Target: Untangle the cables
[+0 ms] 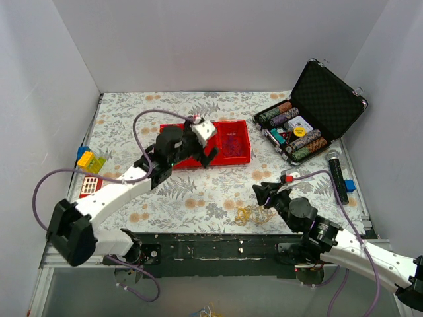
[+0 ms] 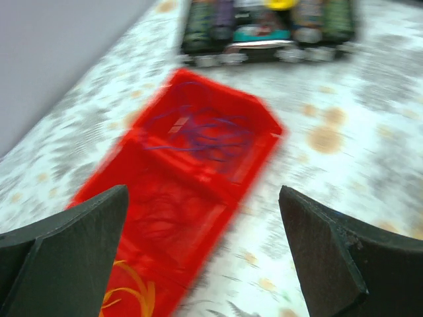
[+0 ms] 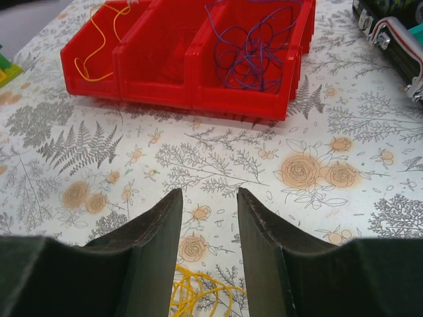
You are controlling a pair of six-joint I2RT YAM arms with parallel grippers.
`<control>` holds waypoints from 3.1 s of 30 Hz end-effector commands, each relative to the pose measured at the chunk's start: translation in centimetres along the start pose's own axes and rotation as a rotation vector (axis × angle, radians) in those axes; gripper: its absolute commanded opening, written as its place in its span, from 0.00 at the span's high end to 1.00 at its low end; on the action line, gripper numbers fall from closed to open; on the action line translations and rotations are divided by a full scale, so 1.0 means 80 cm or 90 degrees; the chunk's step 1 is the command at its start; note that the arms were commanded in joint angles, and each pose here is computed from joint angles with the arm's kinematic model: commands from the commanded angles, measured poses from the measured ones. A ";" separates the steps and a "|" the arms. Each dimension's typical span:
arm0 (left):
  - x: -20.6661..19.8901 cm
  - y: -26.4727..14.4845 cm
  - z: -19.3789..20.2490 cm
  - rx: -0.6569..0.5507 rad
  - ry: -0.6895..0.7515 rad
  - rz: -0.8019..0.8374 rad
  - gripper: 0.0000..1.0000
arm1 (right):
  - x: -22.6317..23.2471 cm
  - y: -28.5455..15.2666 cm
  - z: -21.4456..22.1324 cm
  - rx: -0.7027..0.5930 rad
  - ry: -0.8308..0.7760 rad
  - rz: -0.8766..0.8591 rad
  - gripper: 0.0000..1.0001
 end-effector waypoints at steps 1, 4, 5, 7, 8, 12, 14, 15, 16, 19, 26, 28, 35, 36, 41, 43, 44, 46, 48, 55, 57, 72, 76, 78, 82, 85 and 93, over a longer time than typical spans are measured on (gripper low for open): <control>-0.096 -0.044 0.004 -0.081 0.078 0.291 0.02 | 0.007 -0.004 -0.036 -0.055 0.016 0.023 0.54; -0.150 -0.058 0.024 -0.100 0.154 0.410 0.02 | 0.002 -0.007 -0.036 -0.049 0.026 0.055 0.54; -0.162 -0.058 0.029 -0.101 0.155 0.433 0.02 | 0.002 -0.008 -0.036 -0.053 0.032 0.055 0.54; -0.183 -0.050 0.038 -0.086 0.144 0.472 0.02 | 0.000 -0.010 -0.039 -0.067 0.040 0.055 0.55; -0.192 -0.038 0.046 -0.065 0.128 0.493 0.02 | 0.000 -0.011 -0.040 -0.071 0.043 0.055 0.55; -0.207 0.002 0.057 -0.024 0.102 0.515 0.02 | -0.001 -0.016 -0.046 -0.087 0.043 0.048 0.55; -0.210 0.014 0.063 -0.021 0.101 0.502 0.04 | -0.001 -0.017 -0.047 -0.085 0.041 0.044 0.55; -0.211 0.018 0.066 -0.013 0.096 0.501 0.09 | 0.000 -0.017 -0.047 -0.083 0.042 0.044 0.55; -0.213 0.023 0.069 -0.007 0.094 0.506 0.14 | 0.000 -0.017 -0.047 -0.080 0.043 0.044 0.55; -0.220 0.033 0.079 0.011 0.087 0.518 0.33 | 0.002 -0.016 -0.046 -0.074 0.045 0.042 0.55; -0.231 0.035 0.094 -0.012 0.153 0.606 0.55 | 0.004 -0.016 -0.047 -0.075 0.048 0.028 0.55; -0.232 0.033 0.102 0.003 0.174 0.639 0.55 | 0.003 -0.017 -0.047 -0.079 0.050 0.028 0.55; -0.234 0.047 0.112 0.001 0.237 0.659 0.61 | 0.005 -0.019 -0.051 -0.089 0.062 0.015 0.55; -0.234 0.052 0.112 0.003 0.239 0.655 0.64 | 0.006 -0.019 -0.051 -0.089 0.061 0.015 0.55; -0.232 0.065 0.105 -0.015 0.257 0.634 0.82 | 0.007 -0.020 -0.051 -0.085 0.062 0.005 0.56; -0.229 0.064 0.102 -0.020 0.263 0.630 0.92 | 0.008 -0.020 -0.051 -0.087 0.064 0.002 0.56; -0.228 0.062 0.099 -0.022 0.266 0.628 0.95 | 0.007 -0.020 -0.051 -0.087 0.064 0.002 0.56; -0.223 0.056 0.094 -0.027 0.278 0.621 0.98 | 0.008 -0.021 -0.052 -0.088 0.065 -0.001 0.56; -0.219 0.049 0.089 -0.031 0.283 0.610 1.00 | 0.008 -0.020 -0.052 -0.085 0.062 -0.001 0.56; -0.186 0.027 0.026 -0.065 0.255 0.505 1.00 | 0.014 -0.014 -0.049 -0.074 0.038 -0.021 0.48; -0.173 0.020 0.003 -0.078 0.252 0.473 1.00 | 0.019 -0.011 -0.052 -0.082 0.031 -0.037 0.43; -0.143 -0.030 -0.035 -0.100 0.262 0.402 1.00 | 0.079 -0.003 -0.102 -0.132 0.005 -0.227 0.34; -0.138 -0.031 -0.031 -0.090 0.281 0.383 1.00 | 0.087 -0.006 -0.103 -0.122 0.007 -0.265 0.36; -0.137 -0.031 -0.027 -0.076 0.279 0.375 1.00 | 0.088 -0.008 -0.100 -0.110 0.007 -0.279 0.37; -0.135 -0.033 -0.028 -0.072 0.276 0.363 1.00 | 0.089 -0.007 -0.091 -0.082 -0.002 -0.289 0.39; -0.132 -0.035 -0.036 -0.083 0.276 0.359 1.00 | 0.088 -0.001 -0.085 -0.060 -0.016 -0.274 0.42; -0.131 -0.044 -0.046 -0.094 0.251 0.366 1.00 | 0.087 0.018 -0.088 -0.062 -0.050 -0.210 0.50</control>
Point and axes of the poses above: each gripper's point midway between its finger pads, its own y axis out along the fingers, its own x axis along the line the jaws close on, z = x × y, the point moved 9 cm from there along -y, back along the fingers, and after that the axes turned 9 degrees about y, right-handed, at the moved point
